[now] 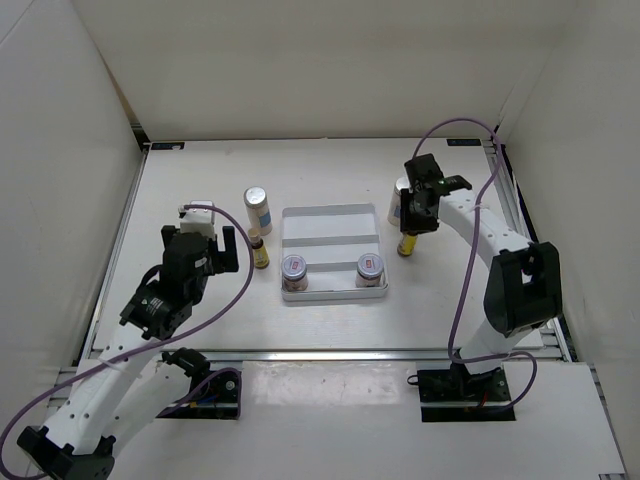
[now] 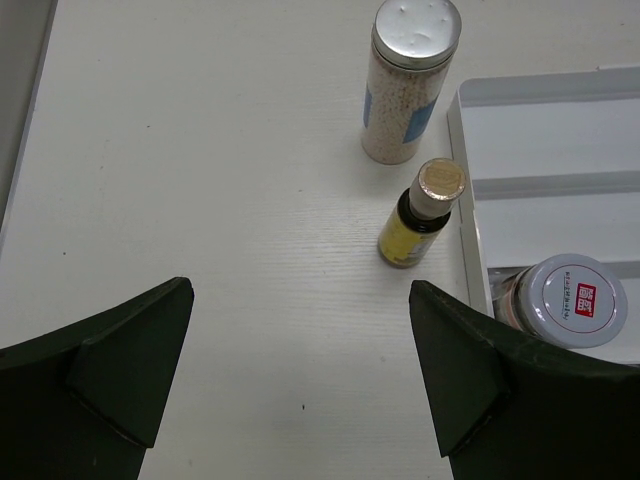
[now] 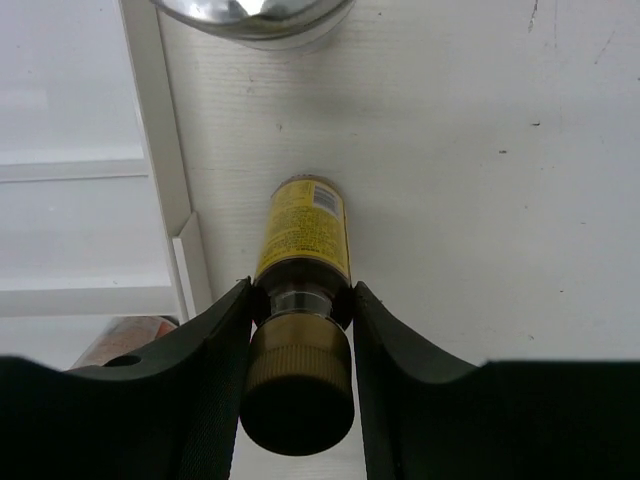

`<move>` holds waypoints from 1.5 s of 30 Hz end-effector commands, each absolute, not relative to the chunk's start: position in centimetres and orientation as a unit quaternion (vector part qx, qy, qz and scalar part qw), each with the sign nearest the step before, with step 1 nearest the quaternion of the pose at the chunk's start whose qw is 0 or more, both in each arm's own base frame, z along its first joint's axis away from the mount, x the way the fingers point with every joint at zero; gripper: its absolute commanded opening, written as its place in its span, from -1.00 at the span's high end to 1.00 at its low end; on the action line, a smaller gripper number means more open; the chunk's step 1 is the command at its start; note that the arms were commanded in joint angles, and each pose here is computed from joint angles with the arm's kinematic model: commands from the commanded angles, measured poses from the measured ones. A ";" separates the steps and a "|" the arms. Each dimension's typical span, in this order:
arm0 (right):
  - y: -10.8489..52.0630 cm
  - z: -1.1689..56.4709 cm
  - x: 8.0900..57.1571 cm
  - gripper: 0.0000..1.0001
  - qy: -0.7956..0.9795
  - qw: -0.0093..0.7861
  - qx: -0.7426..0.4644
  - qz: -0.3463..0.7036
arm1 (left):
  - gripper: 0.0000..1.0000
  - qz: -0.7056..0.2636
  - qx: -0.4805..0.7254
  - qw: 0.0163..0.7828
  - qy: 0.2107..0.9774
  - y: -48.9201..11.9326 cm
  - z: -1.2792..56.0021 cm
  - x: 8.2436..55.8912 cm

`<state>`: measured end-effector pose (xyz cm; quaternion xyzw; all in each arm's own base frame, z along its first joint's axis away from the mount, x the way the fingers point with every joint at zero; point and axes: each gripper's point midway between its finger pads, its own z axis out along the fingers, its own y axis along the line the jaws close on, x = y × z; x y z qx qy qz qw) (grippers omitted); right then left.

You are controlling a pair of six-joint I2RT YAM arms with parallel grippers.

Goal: Organize the condiment bottles

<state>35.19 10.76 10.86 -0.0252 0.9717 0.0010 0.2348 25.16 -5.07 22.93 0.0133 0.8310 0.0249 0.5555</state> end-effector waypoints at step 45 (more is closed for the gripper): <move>20.6 19.9 34.9 -1.00 0.929 0.339 -0.148 0.025 | -1.00 -0.019 0.052 0.510 0.859 -9.3 22.2 28.3</move>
